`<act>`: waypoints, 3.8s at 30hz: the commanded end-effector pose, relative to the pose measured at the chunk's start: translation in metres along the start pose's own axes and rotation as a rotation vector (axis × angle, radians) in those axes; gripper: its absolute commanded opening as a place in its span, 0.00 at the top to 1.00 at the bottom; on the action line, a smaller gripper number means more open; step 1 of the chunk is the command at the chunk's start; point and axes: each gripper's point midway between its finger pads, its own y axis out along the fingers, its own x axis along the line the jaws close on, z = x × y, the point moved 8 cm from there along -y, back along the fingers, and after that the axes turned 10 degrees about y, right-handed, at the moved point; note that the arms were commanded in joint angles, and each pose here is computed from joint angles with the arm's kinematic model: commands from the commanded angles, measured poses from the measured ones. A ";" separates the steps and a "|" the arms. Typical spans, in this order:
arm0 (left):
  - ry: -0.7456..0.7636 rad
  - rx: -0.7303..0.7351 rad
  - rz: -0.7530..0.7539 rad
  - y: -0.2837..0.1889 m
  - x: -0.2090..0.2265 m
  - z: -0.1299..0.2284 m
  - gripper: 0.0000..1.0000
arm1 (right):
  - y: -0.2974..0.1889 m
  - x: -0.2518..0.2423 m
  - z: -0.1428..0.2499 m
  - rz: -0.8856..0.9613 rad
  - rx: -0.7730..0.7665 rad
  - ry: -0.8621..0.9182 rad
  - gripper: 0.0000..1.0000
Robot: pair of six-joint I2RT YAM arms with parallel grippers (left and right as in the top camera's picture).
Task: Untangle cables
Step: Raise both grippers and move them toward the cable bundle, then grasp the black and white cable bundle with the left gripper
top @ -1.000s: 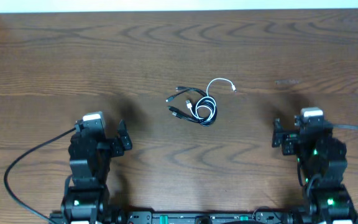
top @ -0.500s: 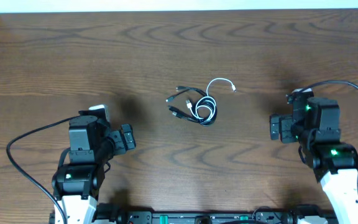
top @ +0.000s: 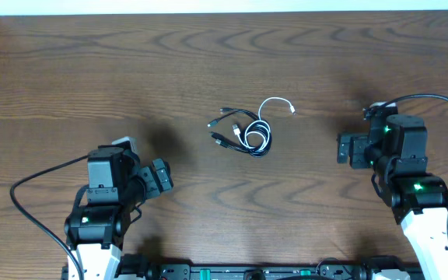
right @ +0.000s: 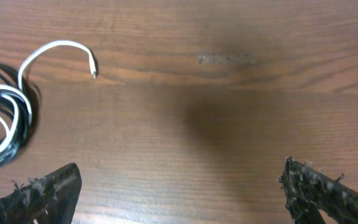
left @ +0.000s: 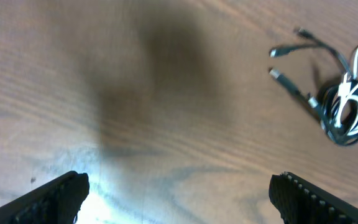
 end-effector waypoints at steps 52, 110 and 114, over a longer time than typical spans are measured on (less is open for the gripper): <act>0.036 -0.016 0.162 0.020 -0.031 -0.071 0.02 | 0.004 0.025 -0.021 -0.134 0.256 0.130 0.01; 0.537 0.276 0.482 0.190 -0.244 0.003 0.39 | 0.004 0.025 -0.021 -0.132 0.255 0.148 0.01; 0.510 0.271 0.486 0.190 -0.246 0.002 0.40 | 0.004 0.025 -0.021 -0.132 0.257 0.148 0.01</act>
